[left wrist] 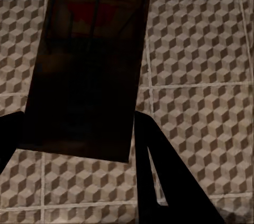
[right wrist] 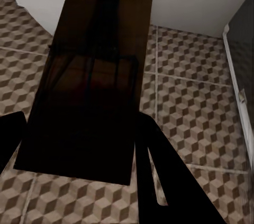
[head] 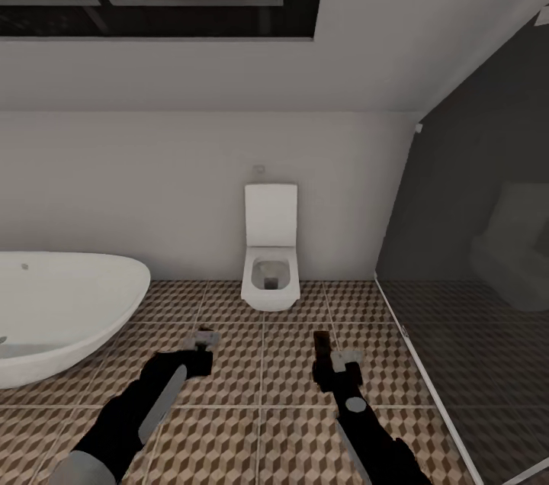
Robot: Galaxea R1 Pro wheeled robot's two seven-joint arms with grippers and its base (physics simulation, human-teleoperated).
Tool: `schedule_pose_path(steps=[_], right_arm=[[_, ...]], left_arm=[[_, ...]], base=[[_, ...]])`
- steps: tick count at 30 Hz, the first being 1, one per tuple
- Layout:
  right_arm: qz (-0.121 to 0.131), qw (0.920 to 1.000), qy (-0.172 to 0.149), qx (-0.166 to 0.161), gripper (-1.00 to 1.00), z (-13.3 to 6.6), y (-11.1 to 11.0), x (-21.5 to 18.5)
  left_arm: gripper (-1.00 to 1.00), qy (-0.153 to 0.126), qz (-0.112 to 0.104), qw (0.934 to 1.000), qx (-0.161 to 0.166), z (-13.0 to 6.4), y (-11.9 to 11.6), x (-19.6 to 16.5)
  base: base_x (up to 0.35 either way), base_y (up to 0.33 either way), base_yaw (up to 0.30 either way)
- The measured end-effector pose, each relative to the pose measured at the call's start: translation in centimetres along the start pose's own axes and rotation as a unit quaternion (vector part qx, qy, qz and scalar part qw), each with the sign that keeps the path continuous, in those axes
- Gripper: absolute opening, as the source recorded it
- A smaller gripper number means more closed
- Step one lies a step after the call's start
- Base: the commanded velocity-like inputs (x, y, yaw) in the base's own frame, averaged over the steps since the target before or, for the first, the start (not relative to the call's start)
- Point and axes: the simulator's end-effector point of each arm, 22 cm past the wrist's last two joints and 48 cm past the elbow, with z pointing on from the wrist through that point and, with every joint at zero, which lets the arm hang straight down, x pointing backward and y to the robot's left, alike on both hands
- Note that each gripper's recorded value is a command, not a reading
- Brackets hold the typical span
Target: Take the four mousetraps from the cabinet in the bathroom and place them on the bathroom floor. Make sure all four end up on the same floor surface, and ensure that at least two of them are either under or directly next to the same bathroom sink.
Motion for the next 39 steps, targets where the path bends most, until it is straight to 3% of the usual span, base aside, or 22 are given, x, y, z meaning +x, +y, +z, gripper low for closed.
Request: schedule_pose_path(steps=[4, 7, 10, 14, 16, 19, 21, 30, 39], right_arm=[[-0.005, 1.0, -0.003, 0.005, -1.0, 1.6, -0.4, -5.5], [-0.012, 0.9999, 0.002, 0.009, -1.0, 2.3, -0.8, -8.4], [-0.017, 0.9997, 0.014, 0.012, -1.0, 2.6, -1.1, -9.6], [-0.021, 0.9994, 0.027, 0.01, -1.0, 2.8, -1.1, -9.4], [-0.022, 0.9992, 0.033, 0.009, -1.0, 2.9, -1.1, -8.9], [-0.026, 0.9987, 0.044, 0.007, -1.0, 3.2, -0.9, -7.1], [-0.026, 0.9986, 0.046, 0.006, -1.0, 3.4, -0.8, -6.2], [-0.028, 0.9984, 0.049, 0.004, -1.0, 3.6, -0.5, -4.6], [-0.028, 0.9983, 0.051, 0.005, -1.0, 3.6, -0.6, -4.5]], left_arm=[[-1.0, 0.019, 0.019, 0.999, -0.036, 0.5, 1.5, -2.3], [-1.0, 0.053, 0.032, 0.9946, -0.083, 2.3, 4.7, -1.7], [-1.0, 0.032, 0.027, 0.994, -0.101, 3.3, 6.2, -2.6], [-1.0, -0.018, 0.013, 0.9936, -0.111, 4.3, 7.0, -3.6], [-1.0, -0.042, 0.007, 0.9932, -0.108, 4.8, 6.6, -3.8], [-1.0, -0.111, -0.007, 0.989, -0.097, 4.9, 5.0, -5.9], [-1.0, -0.127, -0.011, 0.9874, -0.094, 4.8, 4.7, -6.4], [-1.0, -0.125, -0.006, 0.9916, -0.033, 5.7, 1.8, -5.1], [-1.0, -0.113, -0.004, 0.9934, -0.017, 6.1, 0.2, -4.1]], base=[[0.0, 0.0, 0.0], [0.0, 0.0, 0.0], [0.0, 0.0, 0.0], [0.0, 0.0, 0.0], [0.0, 0.0, 0.0], [0.0, 0.0, 0.0], [0.0, 0.0, 0.0], [0.0, 0.0, 0.0], [0.0, 0.0, 0.0]])
